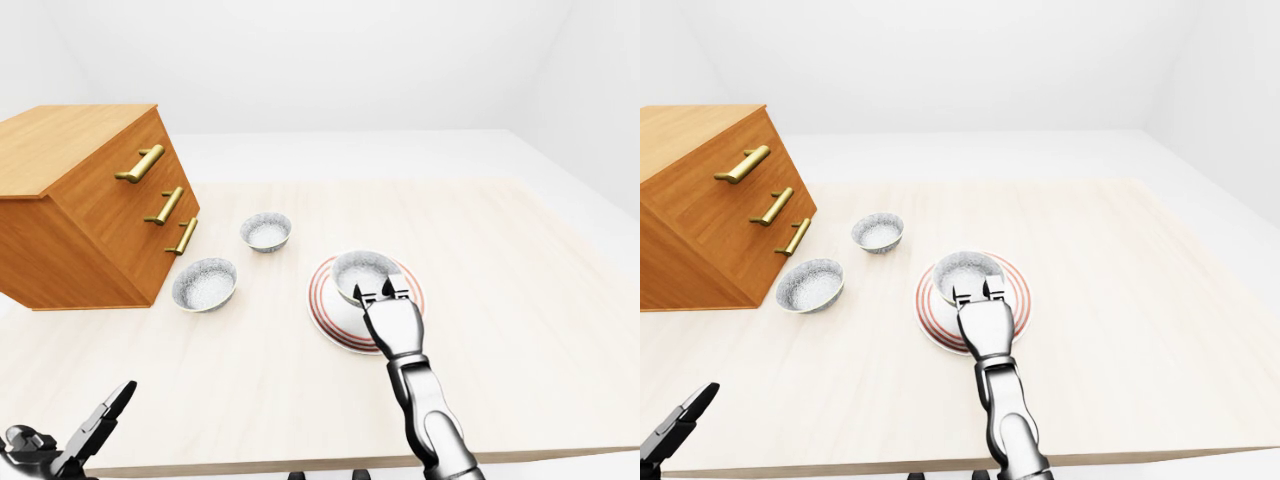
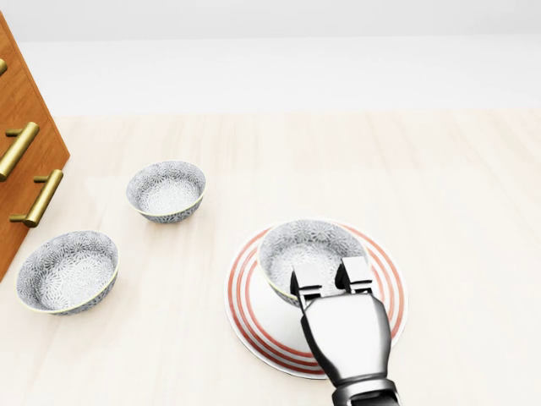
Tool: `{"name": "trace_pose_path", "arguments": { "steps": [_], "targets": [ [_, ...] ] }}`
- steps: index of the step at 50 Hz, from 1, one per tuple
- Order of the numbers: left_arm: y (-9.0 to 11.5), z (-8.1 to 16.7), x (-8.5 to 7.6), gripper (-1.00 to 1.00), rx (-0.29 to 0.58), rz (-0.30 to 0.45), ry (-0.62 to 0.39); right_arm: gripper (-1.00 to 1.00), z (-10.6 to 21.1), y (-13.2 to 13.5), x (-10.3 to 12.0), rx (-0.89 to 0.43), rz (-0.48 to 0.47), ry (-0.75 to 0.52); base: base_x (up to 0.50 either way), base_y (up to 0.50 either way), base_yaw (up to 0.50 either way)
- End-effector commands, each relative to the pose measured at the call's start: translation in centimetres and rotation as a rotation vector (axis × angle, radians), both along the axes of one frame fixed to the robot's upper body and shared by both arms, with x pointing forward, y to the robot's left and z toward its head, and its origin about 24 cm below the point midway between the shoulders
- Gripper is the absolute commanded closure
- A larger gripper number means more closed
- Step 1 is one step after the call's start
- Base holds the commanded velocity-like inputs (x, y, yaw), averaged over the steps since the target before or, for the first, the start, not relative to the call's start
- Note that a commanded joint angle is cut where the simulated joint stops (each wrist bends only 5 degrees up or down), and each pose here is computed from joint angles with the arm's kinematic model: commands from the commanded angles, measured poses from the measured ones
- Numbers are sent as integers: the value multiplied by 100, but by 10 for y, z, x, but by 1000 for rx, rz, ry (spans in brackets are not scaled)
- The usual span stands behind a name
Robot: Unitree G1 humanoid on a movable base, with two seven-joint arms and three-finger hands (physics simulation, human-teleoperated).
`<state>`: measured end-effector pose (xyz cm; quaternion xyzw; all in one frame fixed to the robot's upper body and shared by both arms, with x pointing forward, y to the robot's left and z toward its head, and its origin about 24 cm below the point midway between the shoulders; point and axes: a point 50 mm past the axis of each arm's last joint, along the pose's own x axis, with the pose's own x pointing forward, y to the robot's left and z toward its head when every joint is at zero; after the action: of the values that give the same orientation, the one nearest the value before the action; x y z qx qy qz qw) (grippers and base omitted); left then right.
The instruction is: Put the bowl at the front on the plate.
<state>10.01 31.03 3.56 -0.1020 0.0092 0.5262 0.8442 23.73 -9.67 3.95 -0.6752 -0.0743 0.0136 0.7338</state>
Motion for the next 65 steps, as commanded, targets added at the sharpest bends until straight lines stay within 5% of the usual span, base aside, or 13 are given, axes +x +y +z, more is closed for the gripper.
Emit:
{"name": "trace_pose_path", "arguments": {
  "steps": [1,15,16,17,18,28,43,50,54,65],
  "targets": [
    [0,1,0,-100,0,0,0,100,1,2,1,-106,7,-44,0,0,0],
    [0,0,0,-100,0,0,3,100,6,3,3,-128,10,-55,0,0,0],
    [0,0,0,-100,0,0,3,74,7,3,3,-124,7,-58,0,0,0],
    [0,0,0,-100,0,0,3,-32,8,3,3,-128,6,-65,0,0,0],
    [0,0,0,-100,0,0,3,-100,8,2,3,-130,5,-62,0,0,0],
    [0,0,1,-100,2,-1,4,-100,31,1,0,-215,-17,-84,0,0,0],
    [0,-1,0,-100,0,-2,2,-100,147,-14,-3,-569,-135,-272,0,0,0],
    [0,-1,0,-100,-1,-2,2,-100,207,-34,-9,-508,-311,-382,0,0,0],
    [0,0,0,-100,2,-3,4,-100,245,-37,-18,-479,-370,-556,0,0,0],
    [-1,-3,2,-100,10,-6,15,-100,286,-29,-27,-438,-382,-745,0,0,0]
  ]
}}
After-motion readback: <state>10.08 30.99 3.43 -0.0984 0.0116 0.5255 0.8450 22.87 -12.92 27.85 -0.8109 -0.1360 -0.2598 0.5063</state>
